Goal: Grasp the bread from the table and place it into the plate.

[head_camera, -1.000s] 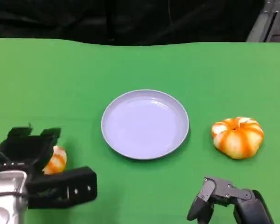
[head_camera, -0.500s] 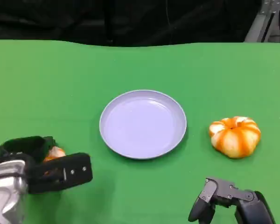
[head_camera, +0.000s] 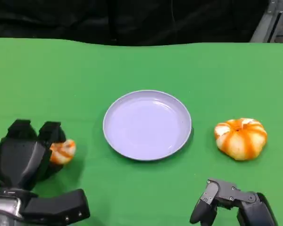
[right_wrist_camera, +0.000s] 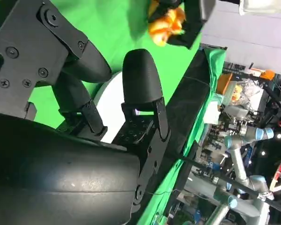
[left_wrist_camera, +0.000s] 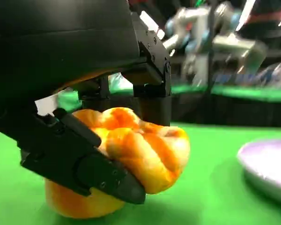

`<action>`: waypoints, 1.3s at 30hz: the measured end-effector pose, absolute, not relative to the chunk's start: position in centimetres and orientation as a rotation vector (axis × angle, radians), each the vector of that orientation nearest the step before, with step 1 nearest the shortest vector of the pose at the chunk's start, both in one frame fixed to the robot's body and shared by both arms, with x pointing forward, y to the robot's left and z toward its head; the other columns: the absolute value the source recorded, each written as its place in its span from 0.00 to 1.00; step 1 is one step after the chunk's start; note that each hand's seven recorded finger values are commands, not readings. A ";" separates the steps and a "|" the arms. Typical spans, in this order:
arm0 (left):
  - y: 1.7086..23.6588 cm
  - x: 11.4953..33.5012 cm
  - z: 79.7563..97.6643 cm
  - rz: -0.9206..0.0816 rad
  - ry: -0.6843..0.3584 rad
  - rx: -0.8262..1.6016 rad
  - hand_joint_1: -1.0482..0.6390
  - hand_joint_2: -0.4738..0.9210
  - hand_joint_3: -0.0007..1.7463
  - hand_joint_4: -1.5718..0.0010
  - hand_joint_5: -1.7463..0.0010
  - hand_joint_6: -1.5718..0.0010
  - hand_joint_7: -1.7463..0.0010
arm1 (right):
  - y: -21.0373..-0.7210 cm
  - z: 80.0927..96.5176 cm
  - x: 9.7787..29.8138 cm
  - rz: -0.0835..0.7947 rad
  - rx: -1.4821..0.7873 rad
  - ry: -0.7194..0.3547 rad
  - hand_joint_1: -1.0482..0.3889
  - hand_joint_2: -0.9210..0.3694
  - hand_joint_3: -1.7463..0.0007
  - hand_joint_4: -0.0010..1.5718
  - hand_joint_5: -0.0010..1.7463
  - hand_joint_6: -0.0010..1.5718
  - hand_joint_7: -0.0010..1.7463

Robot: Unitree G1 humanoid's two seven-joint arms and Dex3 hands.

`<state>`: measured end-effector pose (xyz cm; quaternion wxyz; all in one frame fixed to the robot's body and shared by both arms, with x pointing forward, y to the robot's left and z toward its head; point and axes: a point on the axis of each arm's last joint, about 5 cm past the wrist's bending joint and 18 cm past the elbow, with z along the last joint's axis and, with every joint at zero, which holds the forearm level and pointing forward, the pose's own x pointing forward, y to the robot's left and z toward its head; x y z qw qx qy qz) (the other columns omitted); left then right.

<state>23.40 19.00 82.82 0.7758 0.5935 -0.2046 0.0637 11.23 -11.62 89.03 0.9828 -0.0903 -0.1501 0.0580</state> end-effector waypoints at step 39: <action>4.9 29.9 90.7 -0.432 -0.417 1.151 0.30 1.00 0.07 0.96 0.68 0.80 0.97 | -10.8 89.3 10.4 0.110 -0.194 -0.310 0.71 0.65 0.02 0.57 0.96 0.57 0.78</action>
